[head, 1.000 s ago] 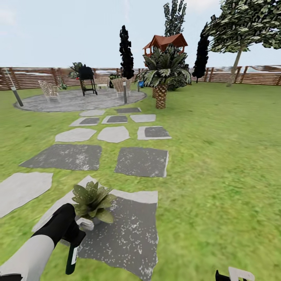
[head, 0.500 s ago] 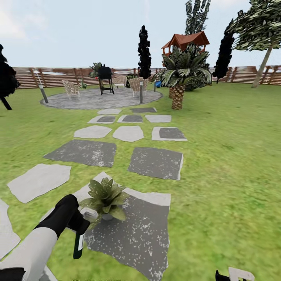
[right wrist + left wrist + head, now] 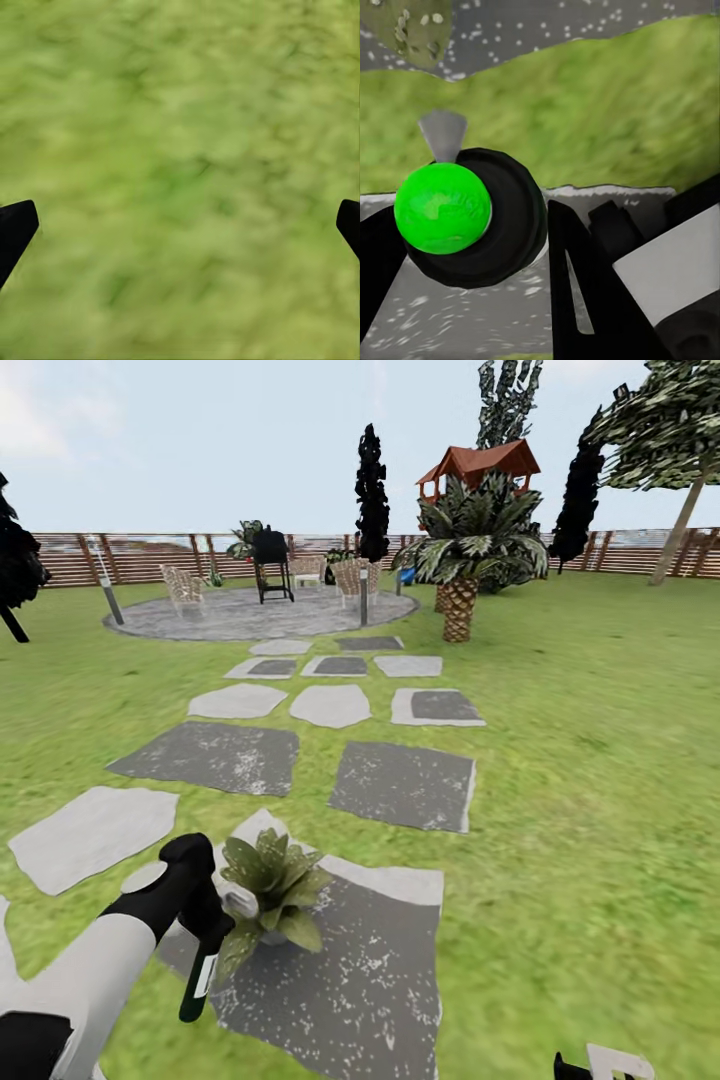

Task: Pick up the pesticide atomizer in the garden and spray insectifuge to fully cover both potted plants in the garden.

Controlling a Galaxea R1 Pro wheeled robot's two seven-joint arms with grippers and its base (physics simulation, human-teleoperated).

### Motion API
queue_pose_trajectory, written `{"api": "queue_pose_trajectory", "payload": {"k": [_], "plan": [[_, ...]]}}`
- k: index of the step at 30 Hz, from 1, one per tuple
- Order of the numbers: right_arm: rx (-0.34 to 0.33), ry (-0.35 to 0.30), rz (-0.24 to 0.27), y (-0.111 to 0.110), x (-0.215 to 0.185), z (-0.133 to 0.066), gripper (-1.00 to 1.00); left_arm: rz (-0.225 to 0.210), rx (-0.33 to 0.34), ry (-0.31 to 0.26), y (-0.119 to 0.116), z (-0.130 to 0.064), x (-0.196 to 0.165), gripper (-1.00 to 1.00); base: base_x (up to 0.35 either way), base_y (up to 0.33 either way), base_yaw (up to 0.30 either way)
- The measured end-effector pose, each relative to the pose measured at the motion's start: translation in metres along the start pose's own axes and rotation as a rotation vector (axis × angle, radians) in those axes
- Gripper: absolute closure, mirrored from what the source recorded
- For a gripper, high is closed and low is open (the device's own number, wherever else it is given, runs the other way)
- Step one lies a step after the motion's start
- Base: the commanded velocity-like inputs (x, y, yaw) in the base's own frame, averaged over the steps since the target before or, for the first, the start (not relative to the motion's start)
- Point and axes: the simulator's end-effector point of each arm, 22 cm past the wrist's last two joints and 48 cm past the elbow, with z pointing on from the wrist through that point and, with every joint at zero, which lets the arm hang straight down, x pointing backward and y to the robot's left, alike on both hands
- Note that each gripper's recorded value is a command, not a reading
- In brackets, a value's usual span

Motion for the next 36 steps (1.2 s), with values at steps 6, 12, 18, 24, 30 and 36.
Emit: {"api": "queue_pose_trajectory", "payload": {"k": [6, 12, 18, 24, 30, 36], "plan": [[0.002, 0.001, 0.002, 0.000, 0.000, 0.000, -1.00, 0.003, 0.008, 0.005, -0.002, 0.002, 0.001, 1.00, 0.328, 0.158, 0.090], [0.001, 0.001, 0.003, 0.001, 0.000, 0.000, -1.00, 0.038, 0.038, 0.070, -0.012, -0.002, 0.011, 1.00, 0.143, 0.042, 0.268], [0.002, 0.001, 0.002, 0.000, 0.000, 0.000, -1.00, 0.064, -0.093, 0.111, 0.015, -0.021, 0.008, 1.00, 0.037, 0.001, 0.160], [0.002, 0.001, 0.003, 0.000, 0.000, 0.000, -1.00, 0.067, -0.097, 0.107, 0.014, -0.023, 0.006, 1.00, 0.295, -0.025, 0.006], [0.000, 0.001, 0.000, 0.001, 0.000, 0.000, -1.00, 0.067, -0.095, 0.108, 0.014, -0.023, 0.006, 1.00, 0.089, -0.281, 0.084], [-0.001, 0.001, 0.000, 0.002, 0.001, 0.000, -1.00, 0.066, -0.095, 0.109, 0.015, -0.022, 0.006, 1.00, 0.012, -0.323, 0.255]]}}
